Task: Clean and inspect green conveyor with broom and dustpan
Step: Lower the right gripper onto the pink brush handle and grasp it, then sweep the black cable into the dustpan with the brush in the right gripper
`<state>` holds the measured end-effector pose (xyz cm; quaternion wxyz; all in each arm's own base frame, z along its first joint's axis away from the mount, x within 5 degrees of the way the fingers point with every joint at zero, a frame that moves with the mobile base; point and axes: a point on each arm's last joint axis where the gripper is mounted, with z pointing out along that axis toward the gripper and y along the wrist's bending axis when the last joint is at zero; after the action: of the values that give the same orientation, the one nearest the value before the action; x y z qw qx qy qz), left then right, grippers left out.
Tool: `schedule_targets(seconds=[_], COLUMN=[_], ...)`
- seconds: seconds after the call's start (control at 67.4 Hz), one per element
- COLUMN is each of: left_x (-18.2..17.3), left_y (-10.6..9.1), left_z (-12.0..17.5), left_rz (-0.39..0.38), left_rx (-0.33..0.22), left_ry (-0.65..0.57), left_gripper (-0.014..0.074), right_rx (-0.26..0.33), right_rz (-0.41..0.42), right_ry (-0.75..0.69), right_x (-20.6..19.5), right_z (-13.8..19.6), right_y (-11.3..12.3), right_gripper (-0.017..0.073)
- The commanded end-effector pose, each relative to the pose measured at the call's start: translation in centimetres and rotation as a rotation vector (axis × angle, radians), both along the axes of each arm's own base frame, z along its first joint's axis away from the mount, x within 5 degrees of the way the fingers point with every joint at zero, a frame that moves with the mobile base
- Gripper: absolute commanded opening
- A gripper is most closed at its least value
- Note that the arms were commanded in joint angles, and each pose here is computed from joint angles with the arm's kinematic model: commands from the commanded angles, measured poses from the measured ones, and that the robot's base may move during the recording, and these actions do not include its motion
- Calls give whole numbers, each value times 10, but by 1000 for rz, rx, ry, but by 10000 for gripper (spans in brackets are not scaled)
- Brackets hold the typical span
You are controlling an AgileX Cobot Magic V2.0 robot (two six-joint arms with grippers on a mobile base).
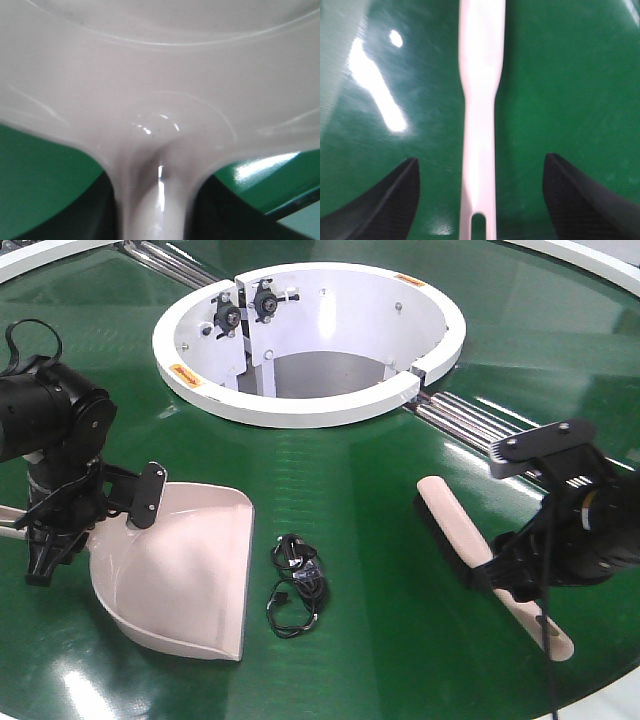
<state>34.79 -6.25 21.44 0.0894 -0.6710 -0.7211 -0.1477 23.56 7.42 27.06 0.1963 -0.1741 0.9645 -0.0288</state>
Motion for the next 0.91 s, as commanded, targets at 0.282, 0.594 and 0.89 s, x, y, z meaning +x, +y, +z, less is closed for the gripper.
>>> schedule_targets(seconds=[0.282, 0.594, 0.89], left_x=[-5, -5, -5], left_y=[1, 1, 1], left_z=[24, 24, 24], left_rz=[-1, -1, -1], left_rx=[16, 16, 16], left_ry=[-29, -29, -29], left_gripper=[-7, -7, -7], right_rx=[-89, -115, -104], right_rz=[1, -16, -24], right_ry=[151, 240, 218], right_x=[40, 49, 51], right_z=[-32, -60, -59], right_y=[12, 15, 16], right_gripper=[498, 344, -16])
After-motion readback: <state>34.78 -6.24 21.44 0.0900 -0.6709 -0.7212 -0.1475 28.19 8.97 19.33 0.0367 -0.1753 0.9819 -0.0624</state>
